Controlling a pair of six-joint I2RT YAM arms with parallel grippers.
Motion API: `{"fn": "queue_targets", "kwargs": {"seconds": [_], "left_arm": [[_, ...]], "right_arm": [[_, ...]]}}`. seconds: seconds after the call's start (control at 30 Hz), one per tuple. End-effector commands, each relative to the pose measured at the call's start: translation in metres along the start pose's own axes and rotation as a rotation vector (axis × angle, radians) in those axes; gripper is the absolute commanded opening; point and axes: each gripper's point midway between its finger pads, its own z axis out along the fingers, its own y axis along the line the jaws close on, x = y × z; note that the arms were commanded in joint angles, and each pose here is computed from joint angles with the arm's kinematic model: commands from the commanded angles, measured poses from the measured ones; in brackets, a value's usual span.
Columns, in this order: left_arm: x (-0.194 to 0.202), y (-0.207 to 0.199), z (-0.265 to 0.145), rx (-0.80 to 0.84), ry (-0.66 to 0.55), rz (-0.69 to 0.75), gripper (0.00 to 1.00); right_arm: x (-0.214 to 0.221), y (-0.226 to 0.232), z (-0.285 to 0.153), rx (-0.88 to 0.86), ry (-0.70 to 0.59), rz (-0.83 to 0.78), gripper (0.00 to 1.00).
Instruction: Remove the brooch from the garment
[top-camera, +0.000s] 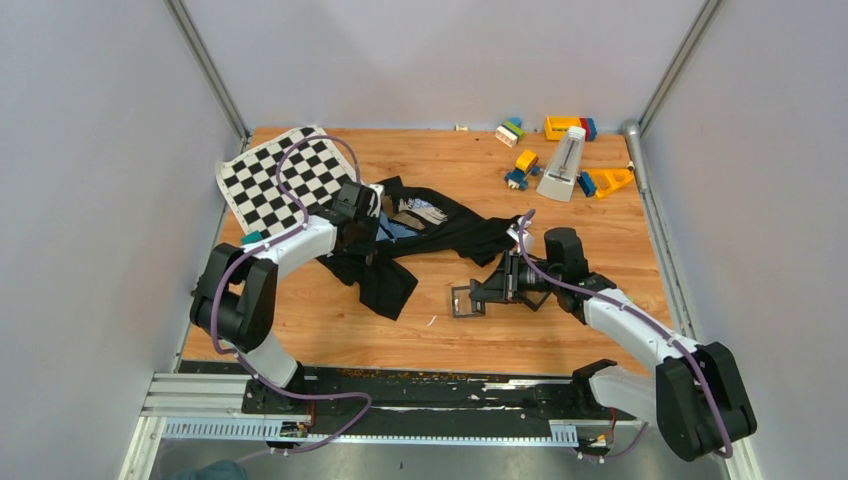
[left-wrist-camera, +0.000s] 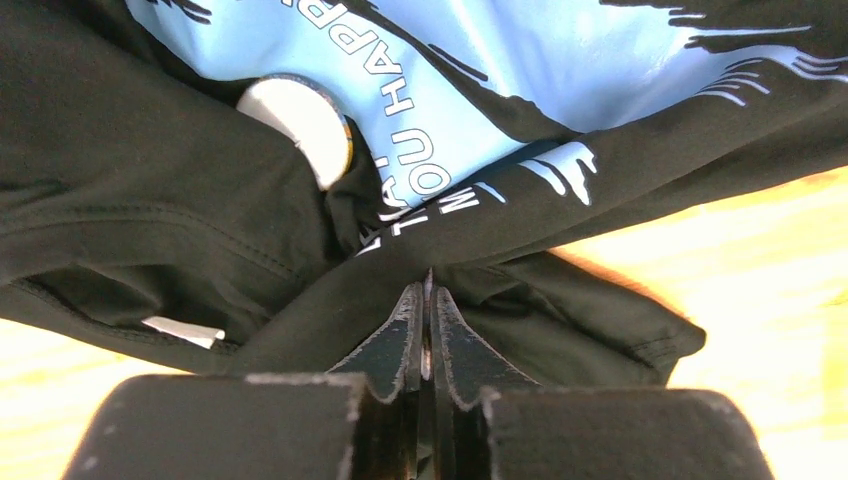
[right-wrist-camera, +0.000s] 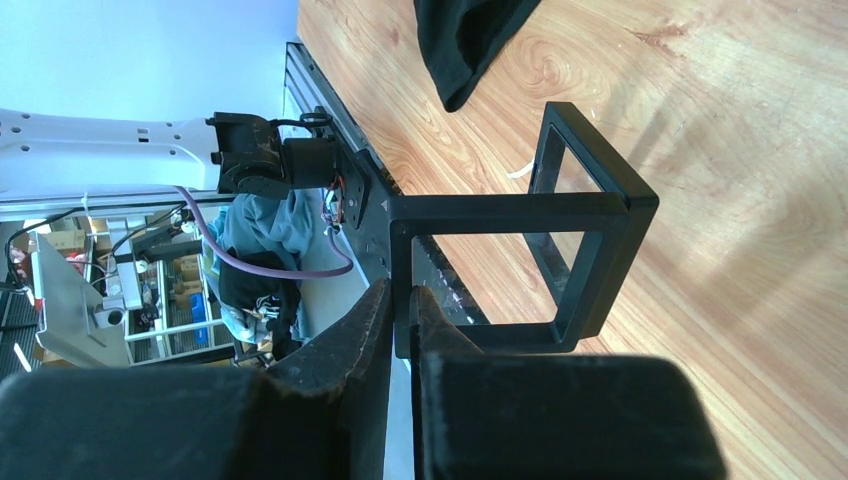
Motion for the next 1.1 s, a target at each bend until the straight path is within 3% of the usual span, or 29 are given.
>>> {"fn": "queue_targets", "kwargs": {"seconds": [0.0, 0.23, 0.37, 0.53, 0.6, 0.8, 1.07], "left_arm": [[-0.016, -0.011, -0.017, 0.062, -0.051, -0.02, 0.01], [-0.022, -0.016, -0.043, 0.093, -0.085, -0.073, 0.0], [-0.028, -0.052, -0.065, 0.302, -0.12, -0.099, 0.0], [-0.028, -0.115, -0.092, 0.702, -0.133, -0.135, 0.0], [-0.014, -0.128, -0.09, 0.774, -0.116, -0.163, 0.0], [0.002, -0.163, -0.087, 0.897, -0.161, -0.173, 0.0], [0.018, -0.18, -0.079, 0.986, -0.159, -0.231, 0.0]], "right_arm": [[-0.02, 0.018, 0.001, -0.06, -0.041, -0.088, 0.0], [-0.027, 0.018, 0.008, -0.086, -0.032, -0.073, 0.0], [-0.032, 0.023, 0.014, -0.139, -0.013, -0.075, 0.0], [-0.039, 0.024, 0.022, -0.191, -0.002, -0.08, 0.0], [-0.041, 0.023, 0.025, -0.215, 0.001, -0.086, 0.0], [-0.04, 0.01, 0.035, -0.243, -0.003, -0.06, 0.0], [-0.038, -0.011, 0.043, -0.191, -0.006, -0.029, 0.0]]}}
